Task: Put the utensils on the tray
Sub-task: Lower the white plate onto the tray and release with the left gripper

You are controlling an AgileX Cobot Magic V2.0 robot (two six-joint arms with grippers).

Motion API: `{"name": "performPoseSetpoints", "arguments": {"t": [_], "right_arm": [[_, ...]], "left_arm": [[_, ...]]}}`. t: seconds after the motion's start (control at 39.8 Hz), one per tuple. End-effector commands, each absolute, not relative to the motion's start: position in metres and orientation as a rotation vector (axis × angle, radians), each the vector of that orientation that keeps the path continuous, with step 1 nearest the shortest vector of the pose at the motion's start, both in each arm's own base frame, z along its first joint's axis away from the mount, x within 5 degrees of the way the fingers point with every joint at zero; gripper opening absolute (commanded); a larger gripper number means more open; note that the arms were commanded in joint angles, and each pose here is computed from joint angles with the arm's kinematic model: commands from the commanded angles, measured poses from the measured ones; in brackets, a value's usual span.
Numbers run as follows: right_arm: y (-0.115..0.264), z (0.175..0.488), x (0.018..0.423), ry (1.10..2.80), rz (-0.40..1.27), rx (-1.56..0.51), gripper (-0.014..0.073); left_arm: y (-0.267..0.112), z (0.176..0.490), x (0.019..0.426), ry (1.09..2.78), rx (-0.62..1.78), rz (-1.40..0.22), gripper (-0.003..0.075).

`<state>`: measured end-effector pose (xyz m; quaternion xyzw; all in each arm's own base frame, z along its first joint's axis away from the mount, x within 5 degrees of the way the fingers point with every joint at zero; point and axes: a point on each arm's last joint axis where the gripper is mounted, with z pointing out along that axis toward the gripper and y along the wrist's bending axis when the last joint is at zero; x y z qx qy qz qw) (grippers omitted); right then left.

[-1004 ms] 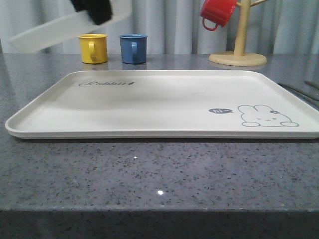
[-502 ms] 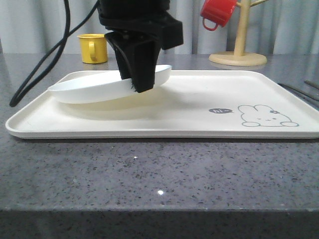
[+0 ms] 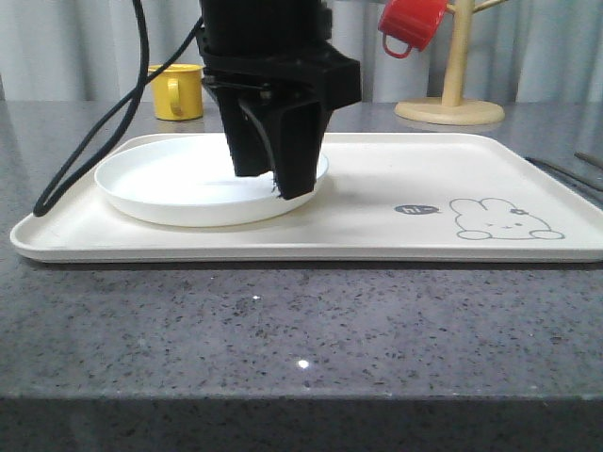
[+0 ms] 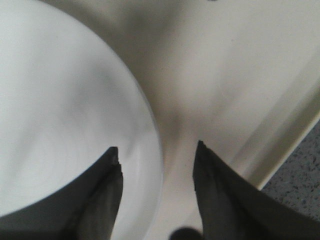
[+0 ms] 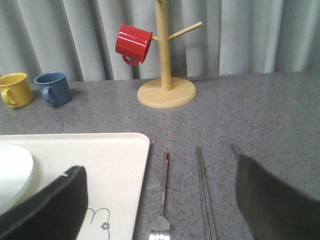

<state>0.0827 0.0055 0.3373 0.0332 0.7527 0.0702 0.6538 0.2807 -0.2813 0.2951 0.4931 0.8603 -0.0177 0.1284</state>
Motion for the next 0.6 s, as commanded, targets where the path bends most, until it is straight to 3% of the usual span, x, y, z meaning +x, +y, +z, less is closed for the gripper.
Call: {"name": "performPoseSetpoints", "arguments": {"t": [0.0, 0.1, 0.3, 0.58], "right_arm": [[0.004, 0.354, 0.084, 1.610, 0.151, 0.078, 0.0624], [0.004, 0.354, 0.084, 1.610, 0.151, 0.078, 0.0624], [0.004, 0.354, 0.084, 1.610, 0.151, 0.078, 0.0624], [0.004, 0.354, 0.084, 1.610, 0.151, 0.078, 0.0624]], "left_arm": [[-0.277, 0.337, 0.272, 2.428, 1.378, -0.101, 0.0355], [-0.274, 0.352, 0.271, 2.389, 1.352, -0.118, 0.0302], [-0.244, 0.387, 0.269, 2.341, 1.244, -0.117, -0.0013], [-0.161, 0.414, 0.275, 2.416, 0.910, -0.082, -0.0018]]}}
